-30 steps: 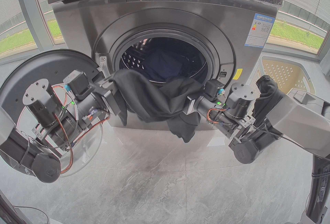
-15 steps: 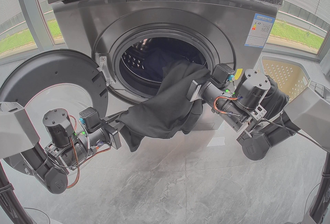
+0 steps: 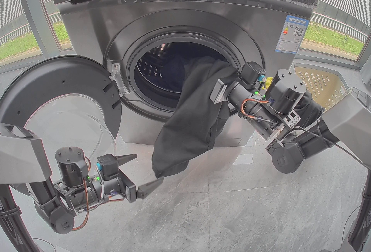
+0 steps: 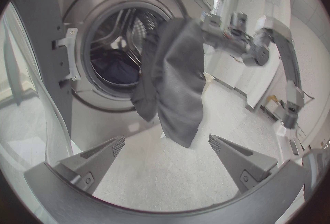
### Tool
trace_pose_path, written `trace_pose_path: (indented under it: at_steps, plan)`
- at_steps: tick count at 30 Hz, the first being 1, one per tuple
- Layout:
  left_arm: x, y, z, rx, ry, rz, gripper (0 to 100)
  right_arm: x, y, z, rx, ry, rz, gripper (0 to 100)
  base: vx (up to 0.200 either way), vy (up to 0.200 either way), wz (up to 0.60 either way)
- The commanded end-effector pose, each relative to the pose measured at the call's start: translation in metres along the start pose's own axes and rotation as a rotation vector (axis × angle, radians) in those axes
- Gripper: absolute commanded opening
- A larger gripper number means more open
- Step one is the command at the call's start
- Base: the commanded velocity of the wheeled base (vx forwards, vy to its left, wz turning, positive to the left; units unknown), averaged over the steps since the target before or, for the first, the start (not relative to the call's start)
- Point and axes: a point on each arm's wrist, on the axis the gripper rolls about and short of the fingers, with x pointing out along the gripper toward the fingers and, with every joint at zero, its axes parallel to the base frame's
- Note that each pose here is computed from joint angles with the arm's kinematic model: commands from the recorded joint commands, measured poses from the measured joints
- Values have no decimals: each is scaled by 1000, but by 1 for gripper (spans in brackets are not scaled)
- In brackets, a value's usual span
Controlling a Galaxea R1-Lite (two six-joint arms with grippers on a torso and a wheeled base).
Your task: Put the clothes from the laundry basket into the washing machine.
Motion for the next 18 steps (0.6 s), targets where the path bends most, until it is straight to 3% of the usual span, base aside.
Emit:
trace_pose_path:
  at_steps: [1, 6, 9, 12, 13, 15, 18]
  plan:
    - [-7, -8, -22, 3, 104, -51, 100, 6, 1, 6, 1, -30, 5, 0, 0, 0, 0]
    - [-5, -9, -19, 11, 86, -66, 100, 4, 3, 1, 5, -20, 6, 0, 0, 0, 0]
    - [13, -7, 4, 37, -31, -62, 100, 0, 8, -14, 10, 22, 3, 0, 0, 0, 0]
    - [35, -3, 26, 22, -136, -36, 100, -1, 12, -18, 12, 35, 11, 0, 0, 0, 0]
    - [35, -3, 26, 22, -136, -36, 100, -1, 12, -18, 12, 35, 11, 0, 0, 0, 0]
    - [63, -1, 46, 7, -240, -1, 100, -1, 17, -26, 16, 54, 21, 0, 0, 0, 0]
    - [84, 0, 51, 6, -284, 1, 100, 0, 22, -28, 20, 61, 32, 0, 0, 0, 0]
